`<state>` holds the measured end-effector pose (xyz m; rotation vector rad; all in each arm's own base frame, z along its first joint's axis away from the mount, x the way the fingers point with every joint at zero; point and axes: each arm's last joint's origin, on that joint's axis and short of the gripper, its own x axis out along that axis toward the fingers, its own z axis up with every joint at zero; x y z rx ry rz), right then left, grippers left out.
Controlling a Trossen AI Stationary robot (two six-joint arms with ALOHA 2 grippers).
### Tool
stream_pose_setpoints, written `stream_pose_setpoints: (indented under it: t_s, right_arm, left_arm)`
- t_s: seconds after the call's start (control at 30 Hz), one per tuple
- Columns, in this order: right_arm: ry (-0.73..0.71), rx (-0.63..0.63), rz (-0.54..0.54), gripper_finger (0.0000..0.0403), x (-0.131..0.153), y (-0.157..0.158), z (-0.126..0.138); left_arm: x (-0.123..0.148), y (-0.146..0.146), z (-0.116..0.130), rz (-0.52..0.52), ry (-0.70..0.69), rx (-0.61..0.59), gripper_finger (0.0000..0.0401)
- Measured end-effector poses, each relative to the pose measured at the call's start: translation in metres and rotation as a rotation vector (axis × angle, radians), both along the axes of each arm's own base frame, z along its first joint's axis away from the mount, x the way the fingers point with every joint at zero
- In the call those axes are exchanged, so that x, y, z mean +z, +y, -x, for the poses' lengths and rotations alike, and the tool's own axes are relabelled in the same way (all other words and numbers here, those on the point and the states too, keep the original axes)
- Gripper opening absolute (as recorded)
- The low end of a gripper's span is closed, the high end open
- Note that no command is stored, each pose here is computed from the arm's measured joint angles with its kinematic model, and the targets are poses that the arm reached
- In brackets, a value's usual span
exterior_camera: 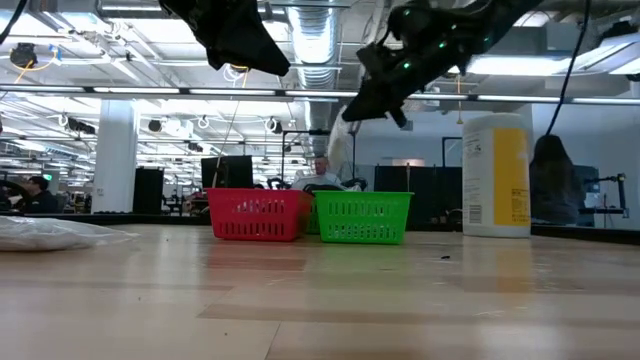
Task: Pick & Place Travel size toiletries
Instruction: Put the white cotton pack into the top red bin
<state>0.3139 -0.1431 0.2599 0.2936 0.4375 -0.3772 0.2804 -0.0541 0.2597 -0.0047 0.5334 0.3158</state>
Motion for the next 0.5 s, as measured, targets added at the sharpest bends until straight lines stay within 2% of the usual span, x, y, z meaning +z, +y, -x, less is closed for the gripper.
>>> stream_pose_setpoints:
  t_s: [0.27, 0.5]
  right_arm:
    - [0.013, 0.02, -0.027, 0.0, -0.011, -0.039, -0.032]
    - [0.06, 0.014, -0.078, 0.0, -0.027, -0.067, -0.047]
  left_arm:
    - [0.0, 0.0, 0.0, 0.0, -0.001, 0.0, 0.0044]
    - [0.0, 0.0, 0.0, 0.0, -0.001, 0.0, 0.0044]
